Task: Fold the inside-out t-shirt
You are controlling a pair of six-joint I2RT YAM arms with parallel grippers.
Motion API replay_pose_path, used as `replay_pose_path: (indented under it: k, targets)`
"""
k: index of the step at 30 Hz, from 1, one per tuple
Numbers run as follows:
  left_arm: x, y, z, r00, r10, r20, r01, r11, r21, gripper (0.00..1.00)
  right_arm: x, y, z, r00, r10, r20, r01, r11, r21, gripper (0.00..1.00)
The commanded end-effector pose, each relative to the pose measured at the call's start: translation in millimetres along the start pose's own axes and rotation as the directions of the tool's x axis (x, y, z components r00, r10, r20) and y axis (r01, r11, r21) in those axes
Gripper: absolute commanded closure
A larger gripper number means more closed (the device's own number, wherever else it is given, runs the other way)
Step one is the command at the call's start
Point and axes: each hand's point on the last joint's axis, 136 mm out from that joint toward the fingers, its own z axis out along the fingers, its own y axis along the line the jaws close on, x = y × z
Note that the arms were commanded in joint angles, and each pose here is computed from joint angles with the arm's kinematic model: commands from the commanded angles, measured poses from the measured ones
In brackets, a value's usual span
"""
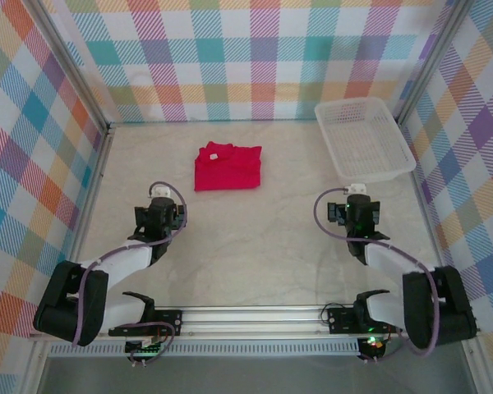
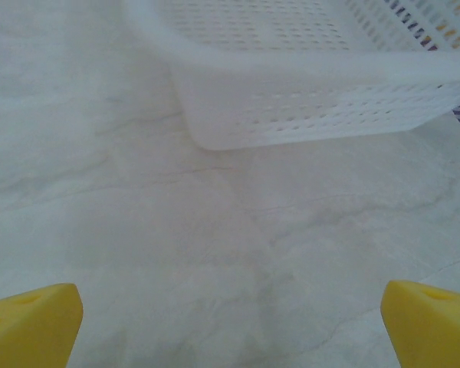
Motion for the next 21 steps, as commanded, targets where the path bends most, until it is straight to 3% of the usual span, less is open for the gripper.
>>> replay_pose_path:
  k: [1,2,8,12,21]
  targets:
    - [-30,10,2,0.985,-0.078,0.154,0.080,0.997,-0.008,0.00,-44,7,9,0.979,0.069,0.191,-0.056,0.996,-0.074,0.00]
    - [-32,9,4,0.982,-0.086,0.169,0.086,0.996,0.010,0.00,-51,7,13,0.971,0.074,0.229,-0.058,0.995,-0.075,0.00]
    - [-41,15,26,0.970,-0.155,0.190,0.154,0.988,0.017,0.00,-45,19,42,0.981,0.132,0.145,-0.102,0.976,-0.194,0.00]
    - [-30,3,50,0.975,-0.170,0.144,0.159,0.984,0.084,0.00,-39,9,44,0.959,0.179,0.220,-0.141,0.974,-0.178,0.00]
    - [-24,7,55,0.971,-0.189,0.144,0.179,0.981,0.081,0.00,-36,6,45,0.966,0.186,0.181,-0.158,0.974,-0.159,0.00]
